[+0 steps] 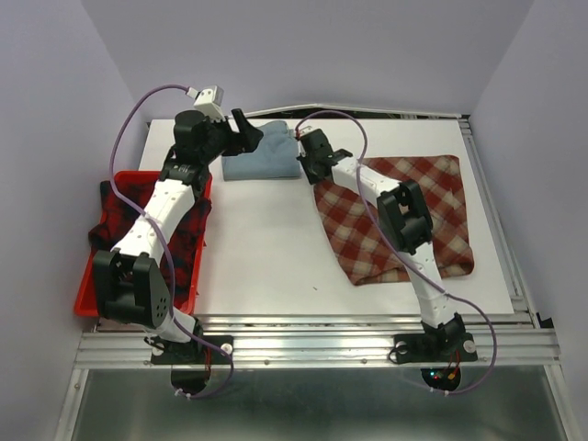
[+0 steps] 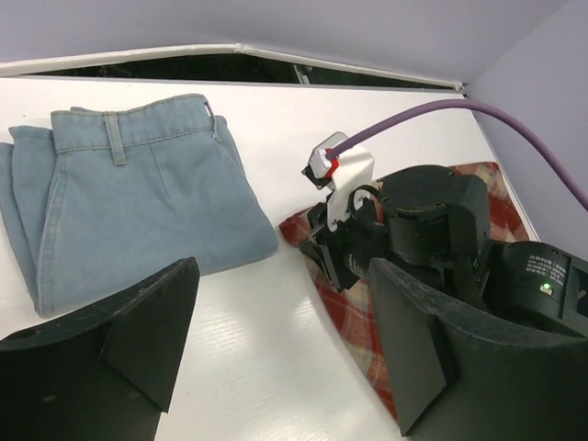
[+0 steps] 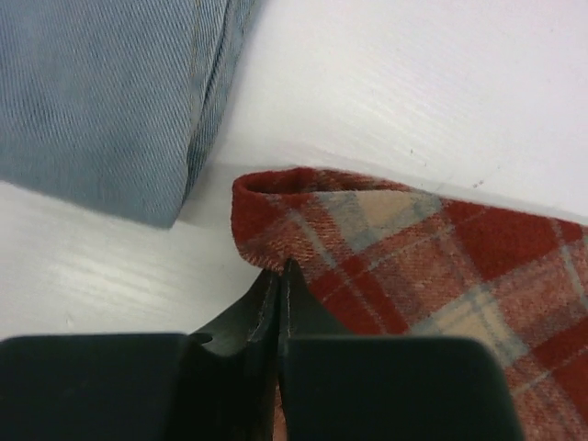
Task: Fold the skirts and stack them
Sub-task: Flatten the skirt out
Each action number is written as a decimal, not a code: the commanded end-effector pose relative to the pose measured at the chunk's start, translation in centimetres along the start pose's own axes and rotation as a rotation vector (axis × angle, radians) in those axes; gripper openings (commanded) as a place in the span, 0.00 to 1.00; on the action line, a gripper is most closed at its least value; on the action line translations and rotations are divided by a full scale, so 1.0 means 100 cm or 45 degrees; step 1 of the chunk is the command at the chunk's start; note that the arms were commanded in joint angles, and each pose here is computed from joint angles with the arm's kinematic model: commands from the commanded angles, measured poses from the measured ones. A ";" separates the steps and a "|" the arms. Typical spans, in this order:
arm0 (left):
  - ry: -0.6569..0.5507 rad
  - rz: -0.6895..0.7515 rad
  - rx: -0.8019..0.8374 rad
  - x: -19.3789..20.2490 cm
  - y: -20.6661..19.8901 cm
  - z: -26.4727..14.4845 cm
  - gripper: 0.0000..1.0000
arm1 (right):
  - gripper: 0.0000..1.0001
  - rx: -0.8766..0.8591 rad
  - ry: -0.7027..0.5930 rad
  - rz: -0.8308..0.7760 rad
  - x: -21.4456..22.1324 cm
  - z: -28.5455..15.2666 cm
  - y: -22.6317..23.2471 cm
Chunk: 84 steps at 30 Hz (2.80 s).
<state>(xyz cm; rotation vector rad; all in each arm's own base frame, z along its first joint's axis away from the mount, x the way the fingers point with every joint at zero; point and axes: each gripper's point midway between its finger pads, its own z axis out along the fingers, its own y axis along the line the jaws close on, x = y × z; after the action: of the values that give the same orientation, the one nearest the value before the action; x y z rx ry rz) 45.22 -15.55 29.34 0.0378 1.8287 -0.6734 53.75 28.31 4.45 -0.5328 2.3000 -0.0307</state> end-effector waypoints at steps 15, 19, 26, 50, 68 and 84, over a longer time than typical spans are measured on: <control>0.051 0.069 0.141 0.023 -0.024 0.016 0.98 | 0.71 -0.208 0.121 0.578 0.053 -0.048 -0.168; 0.058 0.077 0.137 0.025 -0.026 0.017 0.99 | 0.71 -0.053 0.150 0.647 0.070 -0.035 -0.211; 0.068 0.090 0.137 0.033 -0.026 0.017 0.99 | 0.69 -0.148 0.042 0.703 0.039 -0.066 -0.208; 0.080 0.079 0.159 0.045 -0.028 0.010 0.99 | 0.01 -0.502 -0.129 0.853 -0.041 -0.078 -0.164; 0.232 0.291 0.195 0.105 -0.053 -0.004 0.99 | 0.79 -0.505 -0.262 0.558 -0.049 -0.124 -0.204; 0.682 0.725 0.495 0.244 -0.167 0.039 0.90 | 0.38 -0.033 0.508 0.018 0.203 -0.149 -0.278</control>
<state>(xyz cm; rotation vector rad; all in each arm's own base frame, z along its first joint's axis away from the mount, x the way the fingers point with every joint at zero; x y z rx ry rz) 36.23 -35.46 13.22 0.8496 2.0821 -0.6385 44.54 -3.42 8.41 -0.4408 2.5828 0.0060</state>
